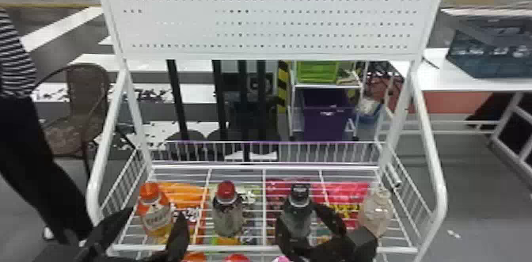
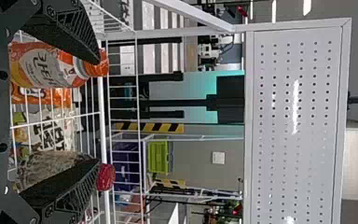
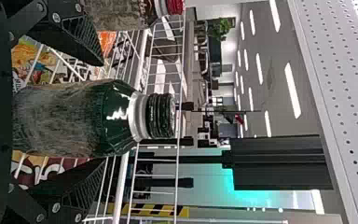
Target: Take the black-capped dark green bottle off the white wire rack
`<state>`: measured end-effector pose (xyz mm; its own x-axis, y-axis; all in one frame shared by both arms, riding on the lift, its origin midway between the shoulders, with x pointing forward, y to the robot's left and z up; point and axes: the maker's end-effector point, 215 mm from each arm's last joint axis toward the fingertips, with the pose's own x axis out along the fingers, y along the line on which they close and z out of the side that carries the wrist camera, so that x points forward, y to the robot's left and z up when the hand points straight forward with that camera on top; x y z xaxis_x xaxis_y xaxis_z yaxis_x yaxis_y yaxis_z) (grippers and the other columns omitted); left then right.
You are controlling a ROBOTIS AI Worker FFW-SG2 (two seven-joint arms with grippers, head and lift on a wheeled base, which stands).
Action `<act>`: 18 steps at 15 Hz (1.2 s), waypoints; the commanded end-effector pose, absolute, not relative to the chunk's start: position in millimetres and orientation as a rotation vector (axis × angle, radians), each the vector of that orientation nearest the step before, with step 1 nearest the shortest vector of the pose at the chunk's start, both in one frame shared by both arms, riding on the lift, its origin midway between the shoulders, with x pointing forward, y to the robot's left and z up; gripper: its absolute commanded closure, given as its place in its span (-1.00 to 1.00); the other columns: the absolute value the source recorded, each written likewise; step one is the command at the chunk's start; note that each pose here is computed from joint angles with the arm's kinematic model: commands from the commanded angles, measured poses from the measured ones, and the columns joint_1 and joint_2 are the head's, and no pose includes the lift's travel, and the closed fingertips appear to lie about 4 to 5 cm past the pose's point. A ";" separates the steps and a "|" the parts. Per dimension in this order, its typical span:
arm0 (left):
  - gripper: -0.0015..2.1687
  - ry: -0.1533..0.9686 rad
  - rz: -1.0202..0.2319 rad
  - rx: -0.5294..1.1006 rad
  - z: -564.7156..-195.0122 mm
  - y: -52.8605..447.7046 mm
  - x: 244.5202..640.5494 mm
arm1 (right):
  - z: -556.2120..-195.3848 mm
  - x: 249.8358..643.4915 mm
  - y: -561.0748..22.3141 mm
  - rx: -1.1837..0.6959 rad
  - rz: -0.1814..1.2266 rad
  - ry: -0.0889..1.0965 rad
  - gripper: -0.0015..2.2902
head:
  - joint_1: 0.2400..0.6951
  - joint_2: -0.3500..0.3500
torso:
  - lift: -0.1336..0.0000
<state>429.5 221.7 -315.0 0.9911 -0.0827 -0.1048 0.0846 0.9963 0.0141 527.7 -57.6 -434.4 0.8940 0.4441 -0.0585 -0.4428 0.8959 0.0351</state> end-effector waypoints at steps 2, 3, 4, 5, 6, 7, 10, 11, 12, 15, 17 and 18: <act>-0.87 0.103 -0.081 0.019 -317.5 223.6 429.3 | -446.2 542.4 -46.2 0.001 0.469 0.114 -0.77 | 0.14 0.00 | 1.00; -0.87 0.104 -0.079 0.019 -318.2 224.6 429.3 | -449.1 544.3 -45.6 -0.003 0.470 0.130 -0.62 | 0.14 0.00 | 1.00; -0.87 0.104 -0.080 0.020 -318.4 224.4 429.8 | -451.1 544.7 -45.8 -0.006 0.465 0.138 -0.33 | 0.14 0.00 | 1.00; -0.87 0.104 -0.081 0.021 -318.6 224.6 430.2 | -450.8 545.7 -47.4 -0.008 0.459 0.140 -0.03 | 0.14 0.00 | 1.00; -0.87 0.104 -0.081 0.021 -318.7 224.8 430.6 | -451.8 544.6 -49.2 -0.011 0.457 0.147 0.21 | 0.14 0.00 | 1.00; -0.87 0.103 -0.082 0.020 -318.1 224.4 431.1 | -455.2 542.3 -54.9 -0.016 0.445 0.158 0.25 | 0.14 0.00 | 1.00; -0.87 0.097 -0.085 0.018 -315.3 223.2 433.7 | -434.2 529.7 -64.8 -0.003 0.435 0.134 0.25 | 0.14 0.00 | 1.00; -0.87 0.094 -0.085 0.019 -313.9 223.2 434.7 | -424.6 524.1 -69.5 -0.002 0.430 0.129 0.25 | 0.14 0.00 | 1.00; -0.87 0.093 -0.085 0.017 -313.3 223.1 435.2 | -418.2 517.6 -76.0 -0.001 0.424 0.133 0.25 | 0.14 0.00 | 1.00; -0.87 0.093 -0.084 0.016 -313.5 223.2 435.6 | -382.9 495.5 -97.1 0.008 0.394 0.100 0.24 | 0.14 0.00 | 1.00; -0.87 0.090 -0.086 0.015 -312.1 222.2 436.0 | -354.9 481.6 -118.7 0.006 0.366 0.062 0.24 | 0.14 0.00 | 1.00; -0.87 0.090 -0.086 0.015 -312.1 222.2 436.0 | -353.8 474.5 -130.9 0.005 0.349 0.071 0.24 | 0.14 0.00 | 1.00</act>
<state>435.9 222.5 -312.9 0.9922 -0.0849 -0.0917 0.0864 0.9962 0.0118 484.6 -115.9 -363.8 0.9296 0.3613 -0.0736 -0.3609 0.9324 0.0185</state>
